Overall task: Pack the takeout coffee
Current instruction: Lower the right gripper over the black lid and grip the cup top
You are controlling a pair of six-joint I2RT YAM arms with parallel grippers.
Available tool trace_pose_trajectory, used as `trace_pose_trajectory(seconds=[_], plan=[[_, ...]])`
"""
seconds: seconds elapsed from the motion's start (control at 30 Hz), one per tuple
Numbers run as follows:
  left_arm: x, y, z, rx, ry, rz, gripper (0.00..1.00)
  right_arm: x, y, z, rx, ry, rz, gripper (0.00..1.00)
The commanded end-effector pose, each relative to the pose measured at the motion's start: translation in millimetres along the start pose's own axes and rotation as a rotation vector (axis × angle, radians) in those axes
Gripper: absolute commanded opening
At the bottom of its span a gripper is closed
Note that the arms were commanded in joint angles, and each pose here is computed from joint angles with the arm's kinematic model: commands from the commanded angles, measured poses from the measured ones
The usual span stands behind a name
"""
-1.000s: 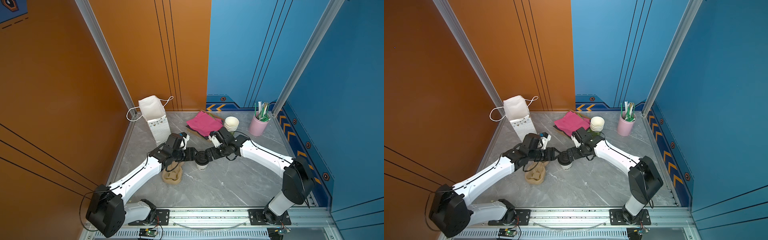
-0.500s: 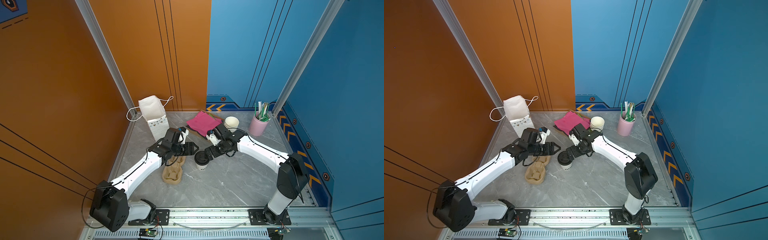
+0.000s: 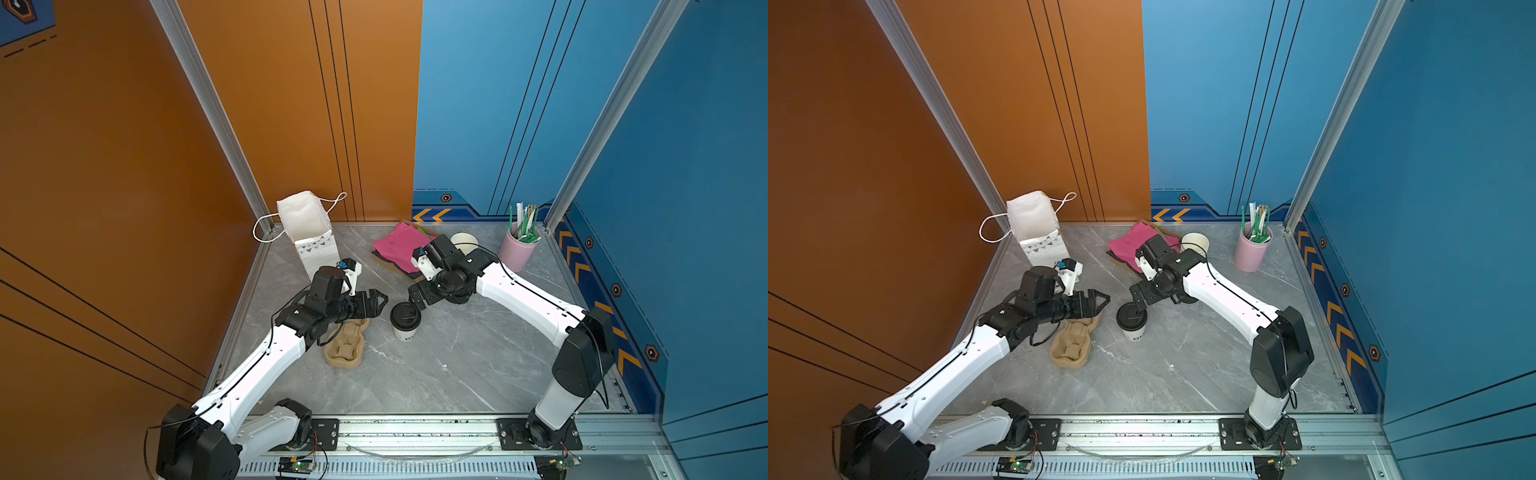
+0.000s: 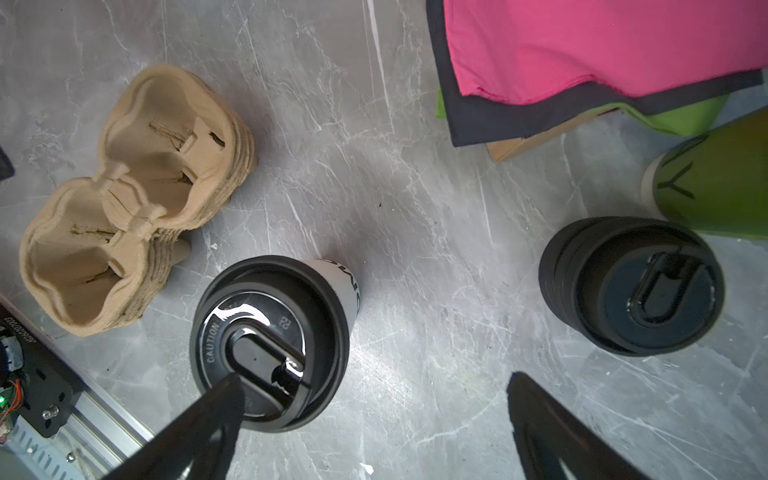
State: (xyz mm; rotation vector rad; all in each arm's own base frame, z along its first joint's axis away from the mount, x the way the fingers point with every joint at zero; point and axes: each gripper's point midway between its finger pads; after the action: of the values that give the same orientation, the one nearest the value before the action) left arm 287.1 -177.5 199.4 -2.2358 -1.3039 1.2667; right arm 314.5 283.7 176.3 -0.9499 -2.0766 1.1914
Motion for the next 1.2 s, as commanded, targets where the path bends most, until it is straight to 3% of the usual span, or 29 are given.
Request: trace_pose_trajectory(seconds=[0.0, 0.2, 1.17], plan=[[19, -9, 6, -0.01, 0.008, -0.067, 0.94, 14, -16, 4, 0.002, -0.074, 0.042, 1.0], [31, -21, 11, -0.036, -0.005, -0.094, 1.0, 28, -7, 16, 0.059, -0.121, 0.088, 1.0], [38, -23, 24, -0.03, -0.026, -0.095, 0.98, 54, 47, 27, 0.181, -0.132, 0.052, 1.0]])
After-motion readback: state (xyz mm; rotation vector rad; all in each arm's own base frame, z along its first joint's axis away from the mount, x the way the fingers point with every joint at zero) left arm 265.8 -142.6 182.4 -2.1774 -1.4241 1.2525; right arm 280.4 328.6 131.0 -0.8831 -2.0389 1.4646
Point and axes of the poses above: each gripper's point midway between its finger pads, its own y axis out along the fingers, its own x axis along the line the jaws close on, z = x × y, and after that the axes turned 2 degrees about -y, right-handed
